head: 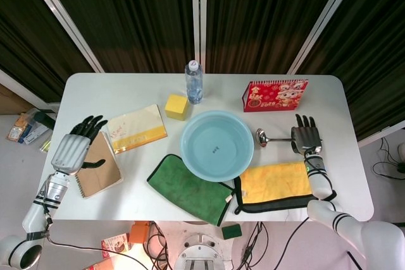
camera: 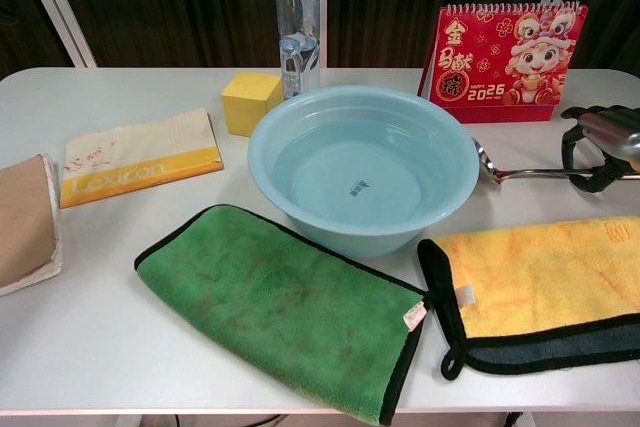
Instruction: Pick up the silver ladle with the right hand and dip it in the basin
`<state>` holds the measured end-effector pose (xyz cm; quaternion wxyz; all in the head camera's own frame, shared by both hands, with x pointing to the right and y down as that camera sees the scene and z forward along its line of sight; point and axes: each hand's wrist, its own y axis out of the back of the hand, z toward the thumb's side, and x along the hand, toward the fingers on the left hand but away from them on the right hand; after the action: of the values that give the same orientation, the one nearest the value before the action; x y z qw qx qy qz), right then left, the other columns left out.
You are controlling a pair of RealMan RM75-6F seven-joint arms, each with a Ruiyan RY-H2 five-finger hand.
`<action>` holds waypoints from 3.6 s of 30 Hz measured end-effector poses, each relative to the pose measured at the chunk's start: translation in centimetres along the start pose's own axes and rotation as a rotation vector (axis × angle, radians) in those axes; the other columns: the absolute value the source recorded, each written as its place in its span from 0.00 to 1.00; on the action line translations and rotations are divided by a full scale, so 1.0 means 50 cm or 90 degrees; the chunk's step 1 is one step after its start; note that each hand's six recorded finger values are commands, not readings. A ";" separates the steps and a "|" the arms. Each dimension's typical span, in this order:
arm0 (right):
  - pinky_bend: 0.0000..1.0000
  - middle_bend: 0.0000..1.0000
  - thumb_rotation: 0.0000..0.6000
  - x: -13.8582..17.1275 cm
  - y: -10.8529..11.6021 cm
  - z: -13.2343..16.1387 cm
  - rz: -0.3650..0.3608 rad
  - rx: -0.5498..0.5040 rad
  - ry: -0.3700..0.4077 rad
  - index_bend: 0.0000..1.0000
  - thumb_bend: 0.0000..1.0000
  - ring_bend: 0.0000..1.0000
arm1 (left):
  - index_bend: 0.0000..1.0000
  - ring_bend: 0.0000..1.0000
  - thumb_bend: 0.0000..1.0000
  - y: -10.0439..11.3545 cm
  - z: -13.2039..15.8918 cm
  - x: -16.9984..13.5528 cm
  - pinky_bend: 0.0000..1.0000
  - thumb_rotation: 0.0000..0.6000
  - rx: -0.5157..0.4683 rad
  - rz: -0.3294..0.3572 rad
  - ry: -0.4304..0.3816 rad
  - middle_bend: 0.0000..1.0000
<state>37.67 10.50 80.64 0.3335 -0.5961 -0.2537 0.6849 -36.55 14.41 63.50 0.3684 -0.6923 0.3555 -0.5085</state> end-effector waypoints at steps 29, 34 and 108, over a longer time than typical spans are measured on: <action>0.00 0.00 1.00 0.006 -0.015 0.005 -0.006 0.028 0.005 0.45 0.43 0.00 | 0.12 0.04 0.10 -0.010 -0.006 0.002 0.19 1.00 0.004 -0.020 0.008 0.05; 0.00 0.00 1.00 0.007 -0.018 0.005 -0.005 0.029 0.005 0.45 0.43 0.00 | 0.12 0.04 0.10 -0.011 -0.006 0.002 0.19 1.00 0.004 -0.022 0.008 0.05; 0.76 0.43 1.00 0.085 0.149 -0.072 -0.185 -0.382 0.013 0.87 0.58 0.48 | 0.12 0.04 0.10 -0.017 0.008 0.008 0.19 1.00 -0.003 -0.025 -0.004 0.05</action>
<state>39.76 8.74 71.76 0.2401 -0.6319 -0.5231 0.5190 -35.95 14.55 64.34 0.3578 -0.7016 0.3419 -0.5127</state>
